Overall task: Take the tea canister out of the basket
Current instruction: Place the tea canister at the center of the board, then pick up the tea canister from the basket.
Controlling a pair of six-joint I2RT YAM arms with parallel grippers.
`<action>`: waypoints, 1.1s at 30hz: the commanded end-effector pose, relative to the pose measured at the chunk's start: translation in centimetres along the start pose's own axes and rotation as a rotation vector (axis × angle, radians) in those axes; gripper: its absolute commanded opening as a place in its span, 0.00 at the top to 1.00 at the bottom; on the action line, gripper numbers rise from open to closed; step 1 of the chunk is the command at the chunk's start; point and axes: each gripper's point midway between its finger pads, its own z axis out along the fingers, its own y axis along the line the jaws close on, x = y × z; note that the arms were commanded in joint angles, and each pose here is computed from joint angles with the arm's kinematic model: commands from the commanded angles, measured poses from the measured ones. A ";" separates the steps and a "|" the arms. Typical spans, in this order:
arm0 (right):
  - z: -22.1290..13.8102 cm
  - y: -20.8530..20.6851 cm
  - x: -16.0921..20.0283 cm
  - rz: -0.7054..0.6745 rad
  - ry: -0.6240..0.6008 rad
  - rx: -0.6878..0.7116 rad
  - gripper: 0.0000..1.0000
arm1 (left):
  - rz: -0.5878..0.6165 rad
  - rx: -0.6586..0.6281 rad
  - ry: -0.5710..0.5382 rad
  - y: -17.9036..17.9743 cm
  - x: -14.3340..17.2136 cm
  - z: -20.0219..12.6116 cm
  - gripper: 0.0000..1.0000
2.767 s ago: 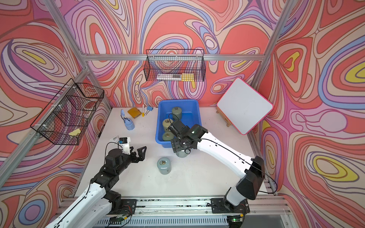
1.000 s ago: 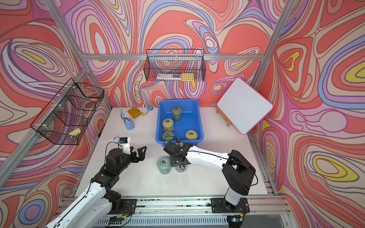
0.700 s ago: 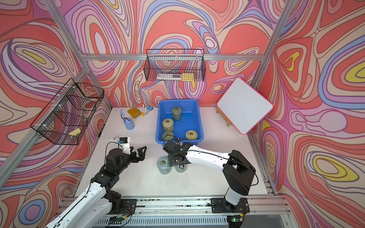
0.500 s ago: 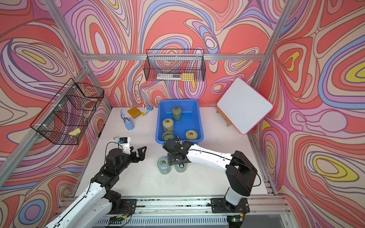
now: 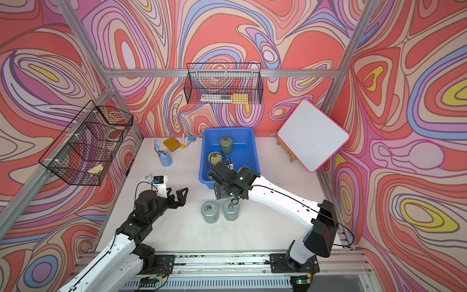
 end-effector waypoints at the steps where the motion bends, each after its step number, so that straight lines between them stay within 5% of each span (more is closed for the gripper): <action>1: -0.5 -2.9 -0.6 -0.058 0.014 0.100 0.02 | 0.032 0.084 -0.057 -1.6 -1.1 -0.5 0.01; 15: 4.4 -8.5 -3.6 0.105 0.138 0.021 0.02 | 0.040 0.130 -0.079 -2.4 -1.4 -0.9 0.01; 33: 13.2 -9.6 -5.5 0.145 0.297 0.056 0.02 | 0.040 0.123 -0.085 -2.2 -1.4 -1.0 0.01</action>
